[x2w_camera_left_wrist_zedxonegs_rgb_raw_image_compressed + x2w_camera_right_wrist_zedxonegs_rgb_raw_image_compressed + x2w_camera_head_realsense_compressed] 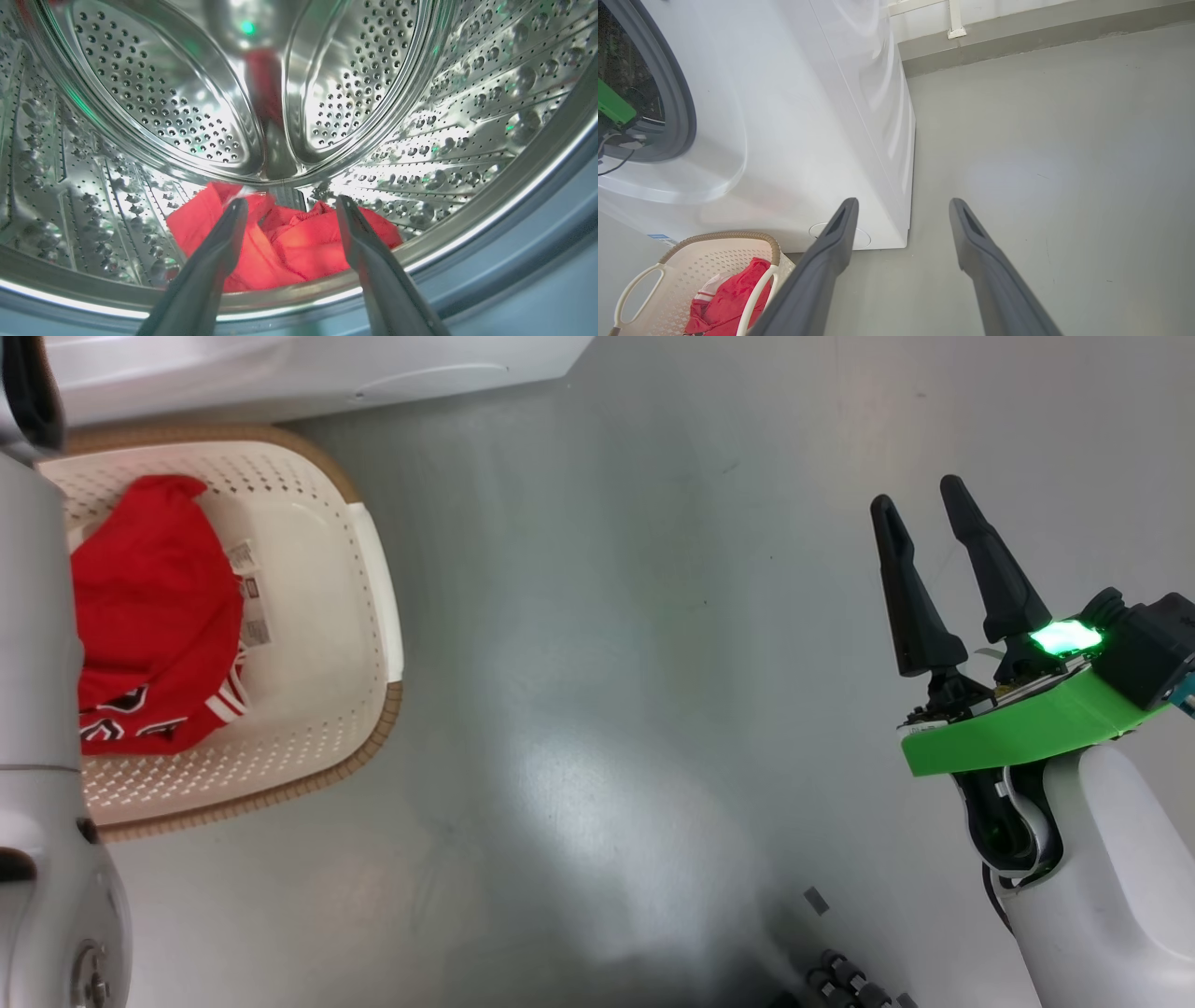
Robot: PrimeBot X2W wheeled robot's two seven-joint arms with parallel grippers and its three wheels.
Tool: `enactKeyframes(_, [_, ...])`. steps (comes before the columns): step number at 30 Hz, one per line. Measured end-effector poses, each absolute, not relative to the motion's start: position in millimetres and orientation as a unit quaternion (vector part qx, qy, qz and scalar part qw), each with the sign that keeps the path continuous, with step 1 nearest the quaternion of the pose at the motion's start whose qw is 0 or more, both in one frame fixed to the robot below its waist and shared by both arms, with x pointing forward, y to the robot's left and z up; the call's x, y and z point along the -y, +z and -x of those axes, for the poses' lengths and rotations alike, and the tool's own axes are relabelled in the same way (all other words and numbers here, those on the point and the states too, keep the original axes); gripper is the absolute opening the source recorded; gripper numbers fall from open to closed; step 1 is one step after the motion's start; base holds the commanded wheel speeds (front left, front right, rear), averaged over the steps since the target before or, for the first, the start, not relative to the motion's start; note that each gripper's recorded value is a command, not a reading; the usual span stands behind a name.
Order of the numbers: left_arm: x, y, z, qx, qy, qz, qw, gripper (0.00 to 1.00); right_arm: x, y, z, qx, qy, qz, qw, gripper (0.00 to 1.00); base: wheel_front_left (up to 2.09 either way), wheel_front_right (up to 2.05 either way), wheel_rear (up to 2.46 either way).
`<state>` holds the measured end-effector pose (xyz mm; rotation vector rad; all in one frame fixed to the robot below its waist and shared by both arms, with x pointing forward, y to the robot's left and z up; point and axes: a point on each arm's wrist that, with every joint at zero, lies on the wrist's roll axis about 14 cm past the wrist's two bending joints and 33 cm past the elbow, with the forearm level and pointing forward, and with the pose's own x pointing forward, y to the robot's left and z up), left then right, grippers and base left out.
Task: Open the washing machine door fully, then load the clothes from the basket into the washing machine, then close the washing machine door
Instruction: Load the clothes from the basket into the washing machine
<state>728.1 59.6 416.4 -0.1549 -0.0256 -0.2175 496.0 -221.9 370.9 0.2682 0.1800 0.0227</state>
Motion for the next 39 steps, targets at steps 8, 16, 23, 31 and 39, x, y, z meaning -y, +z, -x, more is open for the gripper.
enactKeyframes(8, [-62,418,-720,-0.007,-0.108,0.069,0.992,1.0,215,381,-499,-0.079,0.021,-0.138,0.987,1.0,0.0,0.0,0.0])
enactKeyframes(16, [-66,423,-701,-0.016,-0.108,0.073,0.991,1.0,211,400,-500,-0.059,0.031,-0.14,0.988,1.0,0.0,0.0,0.0])
enactKeyframes(23, [-68,439,-681,-0.006,-0.113,0.072,0.991,1.0,210,421,-497,-0.039,0.034,-0.141,0.989,1.0,0.0,0.0,0.0])
enactKeyframes(31, [-73,455,-648,0.001,-0.122,0.075,0.99,1.0,211,442,-485,-0.022,0.033,-0.142,0.989,1.0,0.0,0.0,0.0])
enactKeyframes(39, [-91,471,-610,0.012,-0.115,0.076,0.99,1.0,210,461,-473,-0.007,0.038,-0.142,0.989,1.0,0.0,0.0,0.0])
